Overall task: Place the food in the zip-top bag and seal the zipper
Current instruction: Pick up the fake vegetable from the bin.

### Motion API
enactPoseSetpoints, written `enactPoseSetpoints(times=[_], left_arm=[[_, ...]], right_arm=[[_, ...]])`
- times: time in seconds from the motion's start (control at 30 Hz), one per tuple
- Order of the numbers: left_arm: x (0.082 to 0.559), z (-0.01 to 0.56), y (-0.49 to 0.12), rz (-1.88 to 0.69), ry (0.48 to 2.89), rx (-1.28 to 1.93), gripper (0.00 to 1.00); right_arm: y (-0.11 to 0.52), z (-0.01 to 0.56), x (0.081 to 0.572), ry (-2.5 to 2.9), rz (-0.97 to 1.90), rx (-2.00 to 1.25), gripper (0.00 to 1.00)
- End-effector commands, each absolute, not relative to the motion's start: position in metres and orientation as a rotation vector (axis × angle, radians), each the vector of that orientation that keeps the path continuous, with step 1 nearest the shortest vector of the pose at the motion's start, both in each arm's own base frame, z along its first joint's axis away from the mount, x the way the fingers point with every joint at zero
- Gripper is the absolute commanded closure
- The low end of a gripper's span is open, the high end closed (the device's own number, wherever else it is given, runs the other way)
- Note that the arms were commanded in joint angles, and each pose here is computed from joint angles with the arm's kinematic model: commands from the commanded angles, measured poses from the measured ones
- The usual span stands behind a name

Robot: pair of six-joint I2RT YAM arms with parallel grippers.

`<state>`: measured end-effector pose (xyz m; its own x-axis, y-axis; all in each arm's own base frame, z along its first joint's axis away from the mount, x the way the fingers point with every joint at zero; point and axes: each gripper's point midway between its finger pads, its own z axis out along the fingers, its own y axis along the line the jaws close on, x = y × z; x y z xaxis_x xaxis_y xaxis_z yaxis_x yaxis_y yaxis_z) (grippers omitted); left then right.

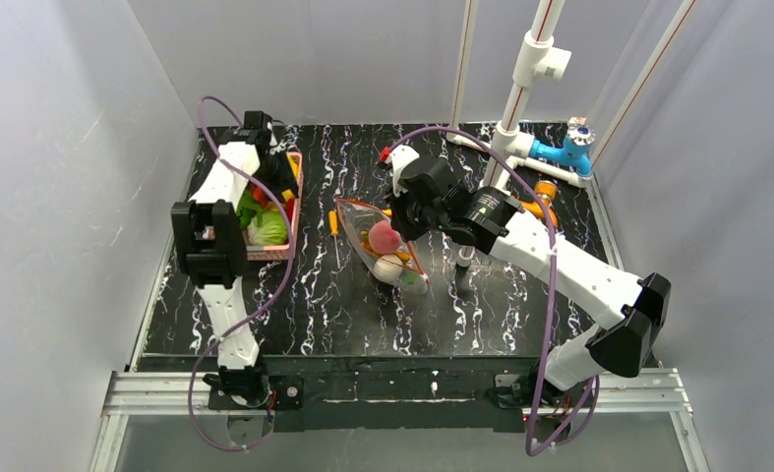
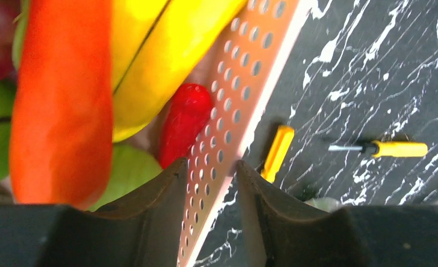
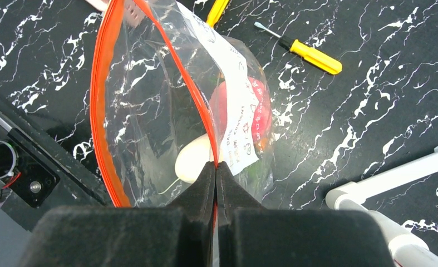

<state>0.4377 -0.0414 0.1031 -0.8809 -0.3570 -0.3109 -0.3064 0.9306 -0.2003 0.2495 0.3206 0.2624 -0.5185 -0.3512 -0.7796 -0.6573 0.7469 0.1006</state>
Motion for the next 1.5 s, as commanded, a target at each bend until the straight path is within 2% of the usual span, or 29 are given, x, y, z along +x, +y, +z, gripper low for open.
enactPoseSetpoints(times=[0.0, 0.13, 0.27, 0.43, 0.5, 0.73, 1.0, 1.1, 1.27, 1.47], left_arm=[[0.453, 0.104, -0.02, -0.043, 2.752, -0.414, 0.66], [0.457, 0.105, -0.018, -0.04, 2.731, -0.402, 0.7], [0.456, 0.121, -0.023, -0.096, 2.684, -0.373, 0.57], [0.457, 0.142, -0.028, -0.21, 2.643, -0.382, 0.49], [0.459, 0.145, -0.011, -0.2, 2.625, -0.424, 0.48], [0.461, 0.124, -0.004, -0.201, 2.679, -0.462, 0.58], [0.459, 0.093, -0.014, -0.256, 2.766, -0.454, 0.62], [0.456, 0.084, -0.015, -0.23, 2.791, -0.436, 0.62], [0.455, 0.073, -0.016, -0.2, 2.82, -0.417, 0.53], [0.456, 0.052, -0.013, -0.115, 2.847, -0.438, 0.52]], right_arm=[[0.322, 0.276, 0.253, 2.144, 0.508, -0.745, 0.99], [0.327, 0.274, 0.255, 2.154, 0.51, -0.758, 0.99], [0.328, 0.269, 0.255, 2.169, 0.501, -0.765, 0.99], [0.329, 0.266, 0.255, 2.177, 0.507, -0.771, 0.99], [0.329, 0.264, 0.255, 2.181, 0.506, -0.771, 0.99], [0.328, 0.264, 0.255, 2.184, 0.502, -0.766, 0.99], [0.33, 0.265, 0.254, 2.184, 0.515, -0.767, 0.99], [0.331, 0.265, 0.254, 2.186, 0.519, -0.767, 0.99], [0.333, 0.266, 0.254, 2.185, 0.529, -0.765, 0.99], [0.335, 0.266, 0.254, 2.186, 0.535, -0.764, 0.99]])
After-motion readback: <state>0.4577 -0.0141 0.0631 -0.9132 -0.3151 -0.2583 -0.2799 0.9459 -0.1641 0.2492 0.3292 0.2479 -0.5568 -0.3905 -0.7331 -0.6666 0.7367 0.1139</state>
